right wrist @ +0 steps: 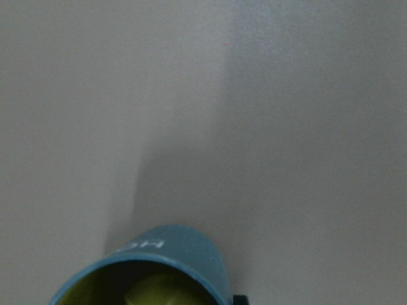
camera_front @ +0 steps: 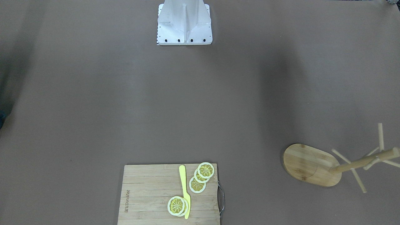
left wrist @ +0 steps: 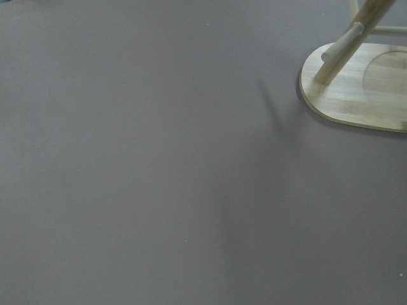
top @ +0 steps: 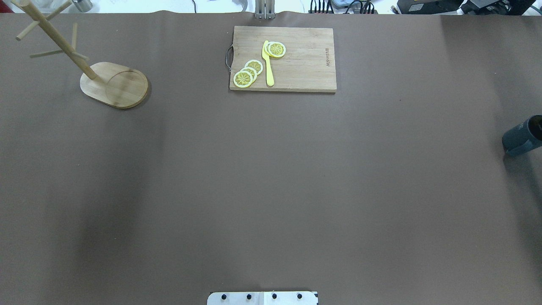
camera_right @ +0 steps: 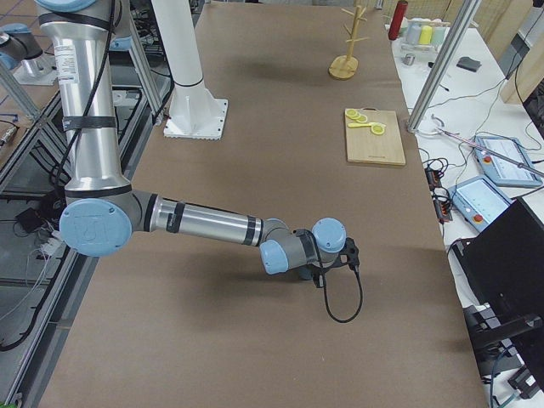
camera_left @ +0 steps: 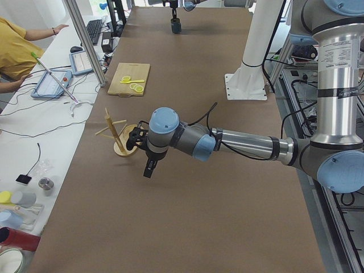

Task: Hang cup on storage rack
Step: 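Carry the blue mug with the right gripper and lower it onto the table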

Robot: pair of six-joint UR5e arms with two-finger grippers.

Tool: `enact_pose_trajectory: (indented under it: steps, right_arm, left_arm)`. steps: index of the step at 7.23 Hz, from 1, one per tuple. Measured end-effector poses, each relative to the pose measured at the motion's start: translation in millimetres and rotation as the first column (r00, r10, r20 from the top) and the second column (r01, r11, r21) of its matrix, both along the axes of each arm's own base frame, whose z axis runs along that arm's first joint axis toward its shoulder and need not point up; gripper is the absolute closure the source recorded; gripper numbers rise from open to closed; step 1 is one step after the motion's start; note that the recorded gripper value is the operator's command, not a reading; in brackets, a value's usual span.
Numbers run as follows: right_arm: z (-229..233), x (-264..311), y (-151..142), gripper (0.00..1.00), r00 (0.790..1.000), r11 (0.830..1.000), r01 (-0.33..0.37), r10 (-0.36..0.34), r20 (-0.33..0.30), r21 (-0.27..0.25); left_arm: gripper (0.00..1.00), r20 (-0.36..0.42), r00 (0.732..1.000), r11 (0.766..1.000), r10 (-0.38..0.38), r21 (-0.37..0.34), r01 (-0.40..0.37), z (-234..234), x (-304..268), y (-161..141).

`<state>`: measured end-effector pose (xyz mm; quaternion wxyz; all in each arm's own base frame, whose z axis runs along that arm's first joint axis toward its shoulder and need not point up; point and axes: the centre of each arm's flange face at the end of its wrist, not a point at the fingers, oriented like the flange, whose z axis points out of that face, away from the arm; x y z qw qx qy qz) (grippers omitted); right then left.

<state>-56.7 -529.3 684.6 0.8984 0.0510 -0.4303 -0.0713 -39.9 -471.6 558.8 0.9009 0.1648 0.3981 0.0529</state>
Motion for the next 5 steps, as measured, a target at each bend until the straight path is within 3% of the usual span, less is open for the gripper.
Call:
enact_pose_trajectory:
  steps: [2, 5]
  right_arm:
    - [-81.8, -18.2, -6.0, 1.0, 0.993, 0.995, -0.09, 0.092, 0.072, -0.035]
    - [-238.5, -145.2, 10.9, 1.0, 0.971, 0.975, -0.155, 0.18, 0.156, -0.161]
  left_arm:
    - [0.02, -0.014, 1.0, 1.0, 0.007, 0.019, -0.007, 8.2, 1.2, 9.0]
    - [0.02, -0.016, 1.0, 0.999, 0.008, 0.038, -0.007, 22.0, 1.5, 14.2]
